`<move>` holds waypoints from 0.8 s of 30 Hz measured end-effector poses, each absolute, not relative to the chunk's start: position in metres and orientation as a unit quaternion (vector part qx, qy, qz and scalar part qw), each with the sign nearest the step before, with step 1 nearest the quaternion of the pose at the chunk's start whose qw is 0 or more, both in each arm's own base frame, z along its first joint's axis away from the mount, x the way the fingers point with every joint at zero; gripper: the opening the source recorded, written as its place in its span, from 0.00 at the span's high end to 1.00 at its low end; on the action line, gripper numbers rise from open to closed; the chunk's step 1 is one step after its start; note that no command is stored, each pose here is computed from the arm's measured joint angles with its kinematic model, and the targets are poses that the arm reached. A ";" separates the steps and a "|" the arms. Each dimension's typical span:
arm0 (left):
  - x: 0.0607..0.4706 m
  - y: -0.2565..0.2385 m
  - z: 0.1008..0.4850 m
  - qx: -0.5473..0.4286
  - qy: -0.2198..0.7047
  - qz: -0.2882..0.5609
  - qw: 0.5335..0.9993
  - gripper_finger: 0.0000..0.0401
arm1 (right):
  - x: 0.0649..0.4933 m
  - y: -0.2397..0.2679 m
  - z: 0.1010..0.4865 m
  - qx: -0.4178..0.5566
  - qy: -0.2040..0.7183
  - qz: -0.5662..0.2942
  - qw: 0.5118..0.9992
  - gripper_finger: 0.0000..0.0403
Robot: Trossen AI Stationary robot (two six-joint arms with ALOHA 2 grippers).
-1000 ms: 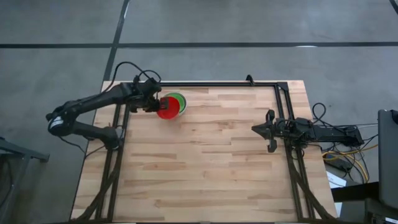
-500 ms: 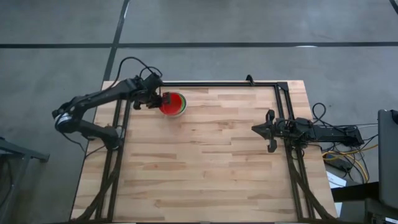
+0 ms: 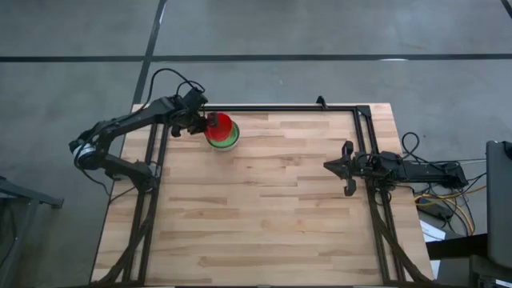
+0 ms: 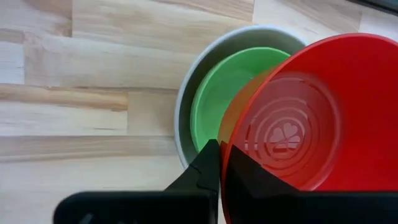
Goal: Nest bowls inside each other
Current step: Stack the orange bowl on the green bowl
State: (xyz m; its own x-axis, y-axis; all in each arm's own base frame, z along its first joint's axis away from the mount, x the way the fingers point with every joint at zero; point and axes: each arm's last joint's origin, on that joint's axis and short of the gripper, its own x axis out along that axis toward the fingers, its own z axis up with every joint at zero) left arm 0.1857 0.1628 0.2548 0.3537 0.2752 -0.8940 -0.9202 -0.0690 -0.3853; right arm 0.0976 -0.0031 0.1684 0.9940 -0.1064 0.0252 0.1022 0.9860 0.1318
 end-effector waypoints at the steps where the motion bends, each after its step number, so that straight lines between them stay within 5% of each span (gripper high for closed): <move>1: 0.186 0.164 0.254 -0.547 0.295 0.485 0.615 0.97 | 0.098 -0.003 0.168 0.065 -0.016 -0.053 0.996 0.92; 24: 0.199 0.178 0.230 -0.560 0.328 0.468 0.600 0.97 | 0.098 -0.003 0.168 0.065 -0.016 -0.052 0.996 0.92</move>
